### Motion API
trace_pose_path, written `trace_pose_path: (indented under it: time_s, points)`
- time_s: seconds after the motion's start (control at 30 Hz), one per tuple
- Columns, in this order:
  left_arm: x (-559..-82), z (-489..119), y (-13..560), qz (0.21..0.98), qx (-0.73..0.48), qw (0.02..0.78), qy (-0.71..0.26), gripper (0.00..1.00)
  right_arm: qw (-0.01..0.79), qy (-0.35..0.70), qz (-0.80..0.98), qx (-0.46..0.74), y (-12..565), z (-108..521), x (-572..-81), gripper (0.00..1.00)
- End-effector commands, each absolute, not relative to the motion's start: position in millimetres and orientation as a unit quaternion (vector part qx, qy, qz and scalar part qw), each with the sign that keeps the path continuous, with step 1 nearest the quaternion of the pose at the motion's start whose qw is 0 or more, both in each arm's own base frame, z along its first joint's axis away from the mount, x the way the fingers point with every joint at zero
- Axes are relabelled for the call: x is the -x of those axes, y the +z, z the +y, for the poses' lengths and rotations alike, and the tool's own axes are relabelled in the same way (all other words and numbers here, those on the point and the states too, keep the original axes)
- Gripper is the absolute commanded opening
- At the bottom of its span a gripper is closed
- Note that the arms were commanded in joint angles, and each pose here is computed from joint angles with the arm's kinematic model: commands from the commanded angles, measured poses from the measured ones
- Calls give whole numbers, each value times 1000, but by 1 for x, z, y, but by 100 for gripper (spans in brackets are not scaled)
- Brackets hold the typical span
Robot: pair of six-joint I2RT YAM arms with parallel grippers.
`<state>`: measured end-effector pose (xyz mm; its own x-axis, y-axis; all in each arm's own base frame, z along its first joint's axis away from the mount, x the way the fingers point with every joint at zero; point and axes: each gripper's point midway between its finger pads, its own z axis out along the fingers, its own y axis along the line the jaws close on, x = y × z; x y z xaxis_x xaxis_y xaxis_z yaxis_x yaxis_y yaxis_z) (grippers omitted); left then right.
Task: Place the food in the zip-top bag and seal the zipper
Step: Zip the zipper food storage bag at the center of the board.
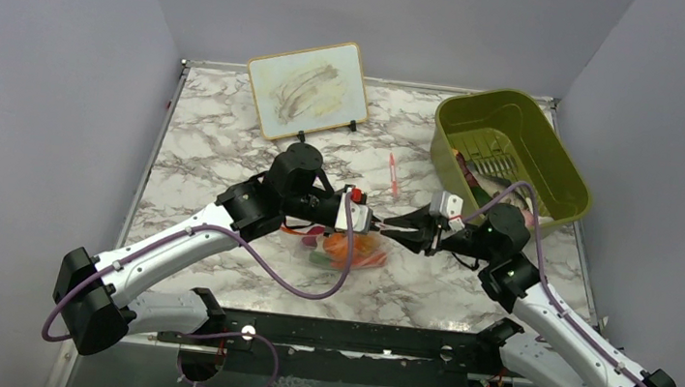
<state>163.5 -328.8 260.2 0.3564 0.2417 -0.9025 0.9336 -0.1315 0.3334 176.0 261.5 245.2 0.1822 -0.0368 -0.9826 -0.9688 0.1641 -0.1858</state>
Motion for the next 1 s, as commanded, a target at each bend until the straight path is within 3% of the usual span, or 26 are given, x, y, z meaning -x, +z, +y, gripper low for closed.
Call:
trace_pose_path:
  time_s: [0.0, 0.2, 0.23, 0.3, 0.33, 0.97]
  points:
    - [-161, -329, 261, 436, -665, 488, -359, 0, 603, 408, 463, 504, 272, 266, -177, 24]
    - [-158, -329, 261, 433, -666, 484, -367, 0, 596, 415, 468, 504, 269, 270, -181, 23]
    - [-158, -329, 259, 434, -666, 483, -367, 0, 595, 415, 468, 504, 267, 271, -181, 20]
    - [-158, -329, 257, 436, -667, 481, -366, 0, 597, 415, 468, 503, 267, 271, -182, 3]
    - [-159, -329, 256, 437, -667, 481, -365, 0, 598, 414, 467, 503, 267, 271, -182, 1]
    - [-176, -299, 239, 502, -658, 485, -283, 0, 610, 405, 484, 479, 259, 260, -177, 1]
